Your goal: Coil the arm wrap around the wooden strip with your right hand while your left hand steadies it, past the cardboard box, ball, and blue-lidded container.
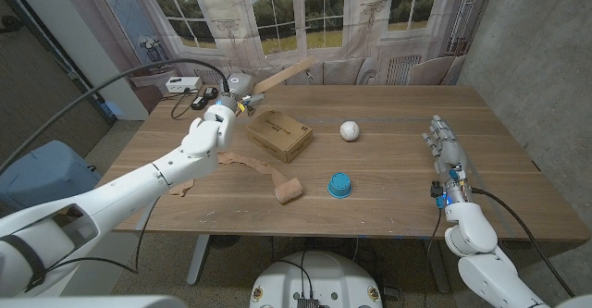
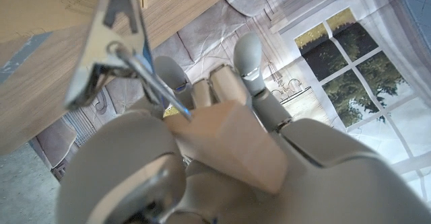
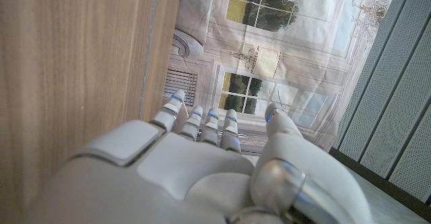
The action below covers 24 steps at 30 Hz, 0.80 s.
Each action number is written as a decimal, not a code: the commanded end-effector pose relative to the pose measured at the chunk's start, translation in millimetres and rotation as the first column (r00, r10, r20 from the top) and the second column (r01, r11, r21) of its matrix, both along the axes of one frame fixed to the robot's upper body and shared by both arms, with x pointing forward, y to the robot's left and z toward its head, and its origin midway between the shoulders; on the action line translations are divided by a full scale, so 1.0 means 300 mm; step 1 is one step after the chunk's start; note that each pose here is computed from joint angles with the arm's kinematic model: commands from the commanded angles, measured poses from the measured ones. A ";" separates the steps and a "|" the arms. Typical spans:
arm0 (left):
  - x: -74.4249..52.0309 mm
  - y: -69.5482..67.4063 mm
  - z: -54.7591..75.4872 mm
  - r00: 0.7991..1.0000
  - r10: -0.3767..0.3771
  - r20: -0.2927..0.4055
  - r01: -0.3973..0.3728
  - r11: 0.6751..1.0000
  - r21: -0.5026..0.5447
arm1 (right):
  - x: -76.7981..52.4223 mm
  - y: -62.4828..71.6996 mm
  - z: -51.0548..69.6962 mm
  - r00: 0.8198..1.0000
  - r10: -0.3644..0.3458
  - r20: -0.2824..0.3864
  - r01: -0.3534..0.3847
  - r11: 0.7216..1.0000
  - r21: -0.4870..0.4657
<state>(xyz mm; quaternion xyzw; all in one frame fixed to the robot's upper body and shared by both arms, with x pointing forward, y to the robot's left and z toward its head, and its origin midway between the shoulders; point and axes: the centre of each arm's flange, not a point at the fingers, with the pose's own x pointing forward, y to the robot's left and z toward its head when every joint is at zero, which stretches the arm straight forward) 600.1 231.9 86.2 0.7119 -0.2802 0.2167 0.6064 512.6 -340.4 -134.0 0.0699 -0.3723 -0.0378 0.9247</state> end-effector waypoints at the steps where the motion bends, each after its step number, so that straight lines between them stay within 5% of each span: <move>1: -0.037 -0.004 0.005 0.999 -0.046 0.015 0.045 0.999 0.030 | -0.035 0.003 -0.022 1.000 -0.007 0.009 0.006 1.000 0.012; 12: -0.067 -0.022 0.023 0.993 -0.112 0.027 0.112 0.994 -0.003 | -0.050 0.007 -0.027 1.000 -0.015 0.010 0.015 1.000 0.000; 24: -0.083 -0.060 0.042 0.989 -0.150 -0.010 0.150 0.987 0.056 | -0.149 0.026 -0.039 0.993 -0.115 -0.008 0.115 0.992 -0.045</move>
